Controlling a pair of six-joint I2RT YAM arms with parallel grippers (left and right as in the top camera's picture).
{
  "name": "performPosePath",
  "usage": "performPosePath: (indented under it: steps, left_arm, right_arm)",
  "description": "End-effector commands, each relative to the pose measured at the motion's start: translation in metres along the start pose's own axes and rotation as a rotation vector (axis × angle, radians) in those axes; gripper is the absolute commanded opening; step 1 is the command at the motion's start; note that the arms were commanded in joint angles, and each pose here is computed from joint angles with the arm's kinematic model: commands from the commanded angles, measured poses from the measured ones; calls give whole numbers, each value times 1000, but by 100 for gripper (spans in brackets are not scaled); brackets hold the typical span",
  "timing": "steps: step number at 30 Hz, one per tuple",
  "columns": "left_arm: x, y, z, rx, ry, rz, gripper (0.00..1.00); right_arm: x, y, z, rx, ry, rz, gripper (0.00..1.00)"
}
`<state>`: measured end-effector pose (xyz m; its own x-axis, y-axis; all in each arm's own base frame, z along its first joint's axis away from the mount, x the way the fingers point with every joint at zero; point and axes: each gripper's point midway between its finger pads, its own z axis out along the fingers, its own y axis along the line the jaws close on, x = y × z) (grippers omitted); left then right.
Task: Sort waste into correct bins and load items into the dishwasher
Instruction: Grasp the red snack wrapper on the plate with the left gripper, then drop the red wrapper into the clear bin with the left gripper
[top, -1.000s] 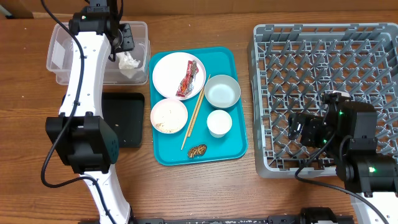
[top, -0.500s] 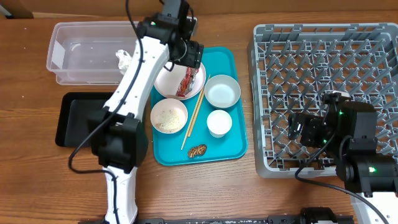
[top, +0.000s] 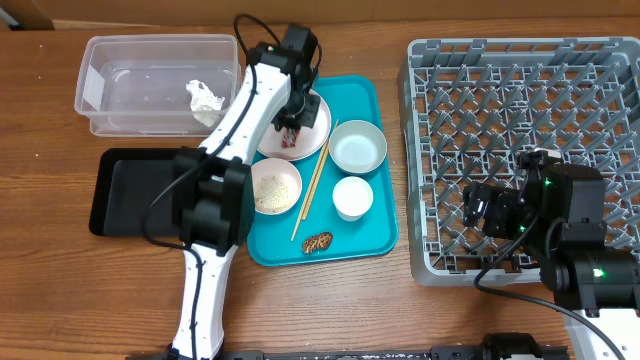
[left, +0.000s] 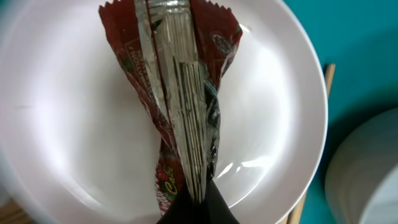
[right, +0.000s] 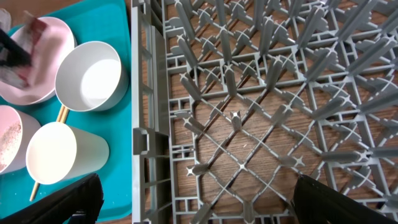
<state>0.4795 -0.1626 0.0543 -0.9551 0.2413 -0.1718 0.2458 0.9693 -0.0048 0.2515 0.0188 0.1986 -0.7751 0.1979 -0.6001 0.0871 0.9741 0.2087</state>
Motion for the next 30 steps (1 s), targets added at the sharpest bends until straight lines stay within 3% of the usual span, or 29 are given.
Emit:
performPosePath:
  steps: [1,4,6,10,12,14,16,21,26,30]
  left_arm:
    - [-40,39,-124,-153,-293,-53,4]
    - [-38,90,-185,-221,-410,-155,4]
    - [-31,123,-193,-238,-418,-244,4]
    - [-13,191,-151,-168,-316,-425,4]
    - [-7,202,-127,-137,-260,-455,5]
    - [0,205,-109,-116,-206,-467,10]
    - [3,205,-102,-107,-185,-470,36]
    - [-6,206,-146,-110,-291,-468,65]
    - [-11,191,-220,-104,-446,-443,68]
    - [20,144,-250,-46,-396,-376,75]
  right_arm:
    - [-12,3,-9,-9,-40,0,100]
    - [-12,3,-9,-9,-41,0,100]
    - [-12,3,-9,-10,-41,0,100]
    - [-12,3,-9,-11,-40,0,100]
    - [-11,3,-9,-10,-38,0,100]
    - [-10,3,-9,-9,-33,0,100]
    - [-9,3,-9,-8,-30,1,100]
    - [-9,3,-9,-8,-30,1,100]
    - [-9,3,-9,-8,-30,1,100]
    - [-9,3,-9,-8,-30,1,100]
